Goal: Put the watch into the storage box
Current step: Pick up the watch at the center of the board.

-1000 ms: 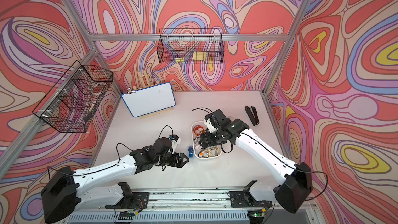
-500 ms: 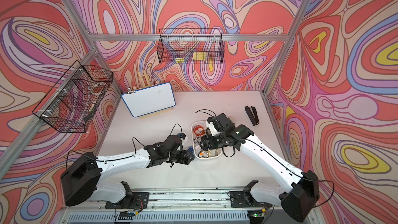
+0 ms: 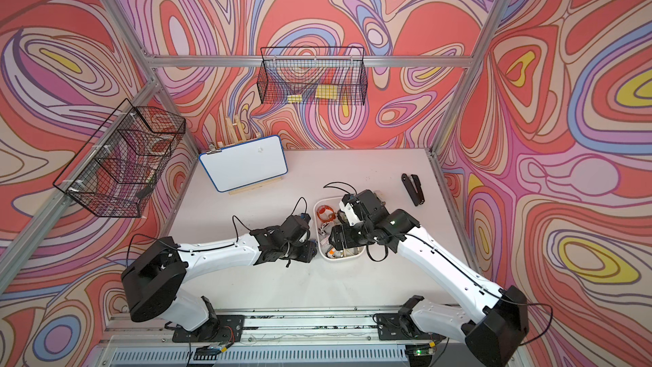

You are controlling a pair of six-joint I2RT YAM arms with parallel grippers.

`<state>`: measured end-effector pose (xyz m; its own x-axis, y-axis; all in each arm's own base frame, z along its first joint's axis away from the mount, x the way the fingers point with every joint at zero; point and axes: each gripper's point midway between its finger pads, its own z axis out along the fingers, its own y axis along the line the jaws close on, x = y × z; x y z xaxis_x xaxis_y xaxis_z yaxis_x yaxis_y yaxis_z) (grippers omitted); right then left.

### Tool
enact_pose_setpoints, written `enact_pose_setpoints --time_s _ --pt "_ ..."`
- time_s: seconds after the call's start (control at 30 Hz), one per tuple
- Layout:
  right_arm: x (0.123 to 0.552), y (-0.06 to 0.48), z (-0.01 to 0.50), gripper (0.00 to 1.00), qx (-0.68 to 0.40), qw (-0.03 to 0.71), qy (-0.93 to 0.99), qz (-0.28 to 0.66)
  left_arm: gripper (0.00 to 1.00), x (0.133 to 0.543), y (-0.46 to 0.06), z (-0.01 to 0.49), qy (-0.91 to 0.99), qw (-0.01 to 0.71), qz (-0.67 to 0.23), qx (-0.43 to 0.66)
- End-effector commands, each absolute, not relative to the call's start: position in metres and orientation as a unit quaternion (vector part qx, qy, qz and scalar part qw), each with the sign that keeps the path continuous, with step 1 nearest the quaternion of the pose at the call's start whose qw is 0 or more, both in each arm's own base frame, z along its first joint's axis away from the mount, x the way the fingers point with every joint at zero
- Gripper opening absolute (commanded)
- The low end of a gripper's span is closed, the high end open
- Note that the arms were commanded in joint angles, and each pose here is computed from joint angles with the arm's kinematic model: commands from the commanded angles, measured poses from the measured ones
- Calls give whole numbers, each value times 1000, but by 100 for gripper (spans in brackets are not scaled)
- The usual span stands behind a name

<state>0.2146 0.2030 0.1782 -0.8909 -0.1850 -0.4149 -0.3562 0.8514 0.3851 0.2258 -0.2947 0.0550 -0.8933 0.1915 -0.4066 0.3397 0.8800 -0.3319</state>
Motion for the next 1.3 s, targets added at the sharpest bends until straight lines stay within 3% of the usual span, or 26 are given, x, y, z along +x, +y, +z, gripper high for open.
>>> enact_pose_setpoints --time_s 0.0,0.1,0.27,0.5,0.67,1.27 --pt "214 204 175 85 -139 184 943 241 18 220 -278 49 958 178 -165 152" --pt "215 208 174 85 -139 181 941 249 11 219 -273 50 958 181 -160 152" --pt "216 227 173 85 -150 163 931 289 11 213 -270 66 950 192 -200 146" --pt "217 266 176 85 -172 142 897 382 13 196 -282 142 880 224 -408 96" --pt "215 283 181 85 -194 144 882 405 14 182 -285 180 841 231 -480 95" --pt "225 281 164 81 -211 166 888 373 14 172 -293 205 801 219 -550 84"
